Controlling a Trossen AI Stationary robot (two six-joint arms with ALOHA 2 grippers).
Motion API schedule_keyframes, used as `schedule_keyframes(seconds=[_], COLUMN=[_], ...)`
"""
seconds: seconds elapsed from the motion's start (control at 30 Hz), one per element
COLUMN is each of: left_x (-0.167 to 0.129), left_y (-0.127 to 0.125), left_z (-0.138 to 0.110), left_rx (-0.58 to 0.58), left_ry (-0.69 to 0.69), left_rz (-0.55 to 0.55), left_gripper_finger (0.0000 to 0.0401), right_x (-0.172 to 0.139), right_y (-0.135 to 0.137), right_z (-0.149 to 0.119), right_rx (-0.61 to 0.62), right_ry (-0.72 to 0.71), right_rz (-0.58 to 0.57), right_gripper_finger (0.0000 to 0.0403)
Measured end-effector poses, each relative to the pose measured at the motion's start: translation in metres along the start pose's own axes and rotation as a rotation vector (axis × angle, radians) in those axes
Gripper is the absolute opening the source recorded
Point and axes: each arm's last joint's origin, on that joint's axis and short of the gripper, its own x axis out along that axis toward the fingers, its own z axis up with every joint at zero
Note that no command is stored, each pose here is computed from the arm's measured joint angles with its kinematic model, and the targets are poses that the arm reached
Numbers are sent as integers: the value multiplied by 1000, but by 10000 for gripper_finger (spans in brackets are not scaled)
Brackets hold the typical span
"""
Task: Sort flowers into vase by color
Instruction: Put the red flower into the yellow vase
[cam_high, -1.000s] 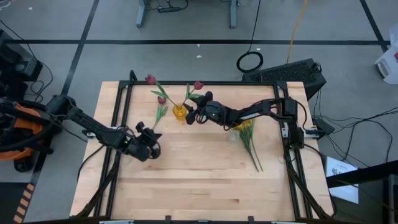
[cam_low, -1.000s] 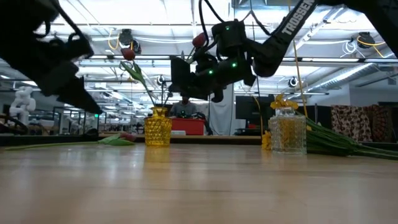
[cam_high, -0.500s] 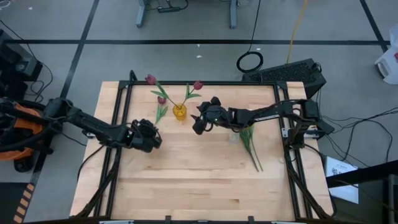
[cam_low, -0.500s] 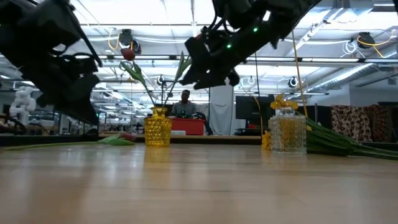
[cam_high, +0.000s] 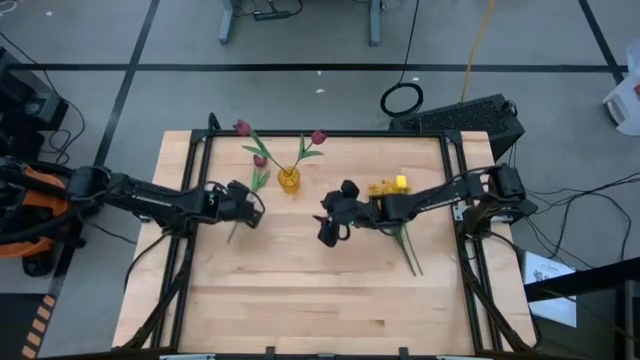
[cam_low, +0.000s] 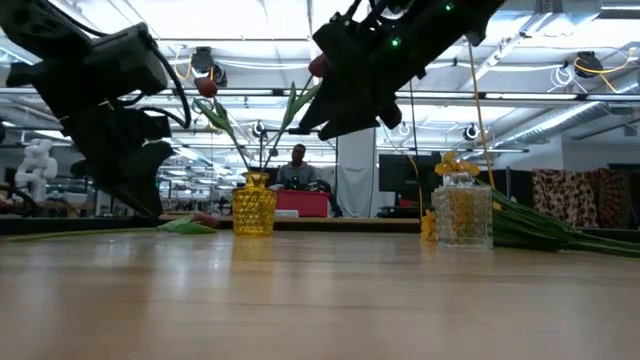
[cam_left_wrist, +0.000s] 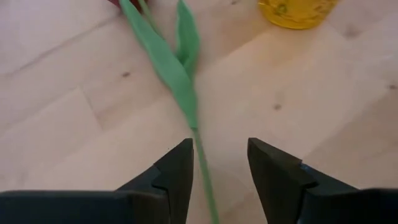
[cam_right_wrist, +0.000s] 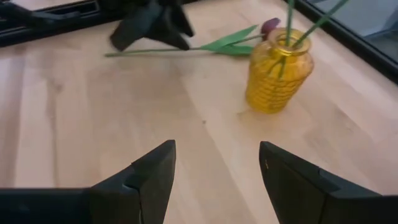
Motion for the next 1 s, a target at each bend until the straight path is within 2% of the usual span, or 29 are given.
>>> schedule_keyframes(seconds=[0.2,0.43,1.0], left_x=[3,4,19], left_y=[4,4,16], left_z=[4,4,-19], left_rx=[10,4,-8], left_ry=[2,-25,-74], left_rz=[16,30,31], left_gripper_finger=[159,159,159], right_x=[-6,-6,-6], right_y=[14,14,15], right_z=[-5,-5,-4], right_rx=[-34,-28,-19], right_ry=[2,0,-16], right_rz=[36,35,43], right_gripper_finger=[223,224,224])
